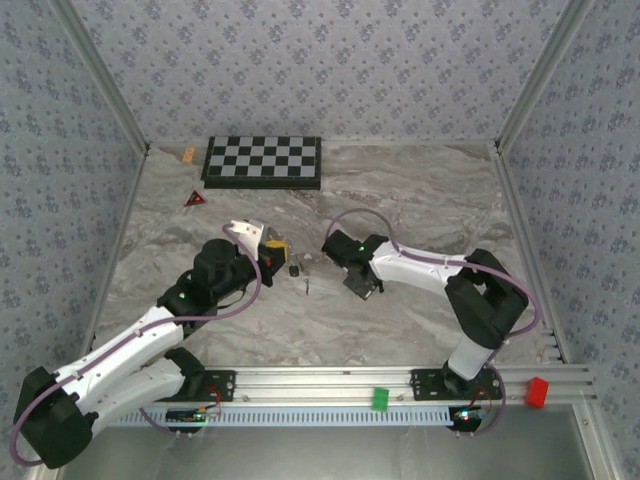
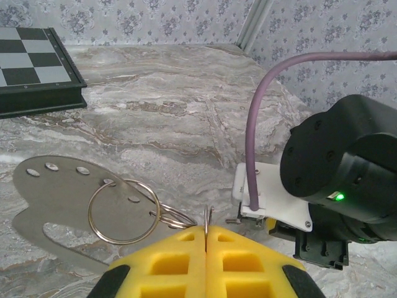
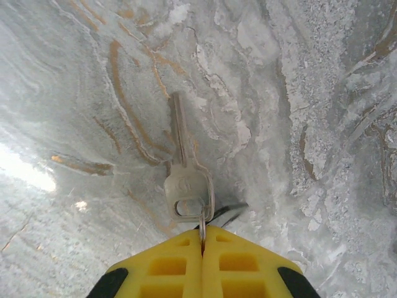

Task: Put the keys on the keyring

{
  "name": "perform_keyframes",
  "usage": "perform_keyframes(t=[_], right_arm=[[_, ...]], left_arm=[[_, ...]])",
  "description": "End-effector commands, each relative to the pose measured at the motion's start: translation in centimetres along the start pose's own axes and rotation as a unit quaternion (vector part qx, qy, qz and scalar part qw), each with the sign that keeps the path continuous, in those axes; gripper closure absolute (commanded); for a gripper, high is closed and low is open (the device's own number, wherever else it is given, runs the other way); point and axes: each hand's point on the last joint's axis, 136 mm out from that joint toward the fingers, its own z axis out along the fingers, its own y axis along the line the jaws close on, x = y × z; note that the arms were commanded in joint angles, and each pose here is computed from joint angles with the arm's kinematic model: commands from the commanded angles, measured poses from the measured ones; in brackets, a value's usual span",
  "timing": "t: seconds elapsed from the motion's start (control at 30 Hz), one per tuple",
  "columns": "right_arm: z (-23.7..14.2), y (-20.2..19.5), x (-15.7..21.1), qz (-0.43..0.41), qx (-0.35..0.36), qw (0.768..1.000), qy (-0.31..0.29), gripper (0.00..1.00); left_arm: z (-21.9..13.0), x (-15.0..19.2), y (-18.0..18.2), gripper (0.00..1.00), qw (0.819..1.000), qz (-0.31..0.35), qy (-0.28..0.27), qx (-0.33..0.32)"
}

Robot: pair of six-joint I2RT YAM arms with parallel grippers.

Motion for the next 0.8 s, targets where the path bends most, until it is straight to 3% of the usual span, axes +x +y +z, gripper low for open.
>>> perform_keyframes(t=[0.0, 0.13, 0.27, 0.53, 0.63, 0.77], right_arm=[[-1.6, 0.4, -0.5, 0.023, -0.026, 0.999, -0.041, 1.00], [-4.6, 0.7, -1.8, 0.051, -0.070, 0.988, -0.128, 1.00], [-8.2, 0.6, -2.9, 0.079, -0.120, 0.963, -0.226, 1.00], [-14.9, -0.4, -3.1, 0.103, -0.192, 0.883, -0.415, 1.00], [-16.7, -1.0, -3.1, 0.094, -0.188, 0.849, -0.485, 1.00], [-18.5, -1.7, -2.8, 0.107, -0.190, 0.817, -0.534, 1.00]], left_arm=[[0.0, -1.1, -1.0, 1.00, 1.000, 0.002, -0.018, 0.022], [0.1, -1.0, -1.7, 1.00, 0.999, 0.014, -0.011, 0.035], [0.2, -0.8, -2.2, 1.00, 0.999, 0.031, -0.002, 0.043], [0.2, -1.3, -3.7, 1.00, 0.995, 0.071, -0.012, 0.075], [0.3, -1.8, -4.4, 1.00, 0.992, 0.083, -0.019, 0.094], [0.3, -2.6, -5.8, 1.00, 0.987, 0.094, -0.034, 0.128]])
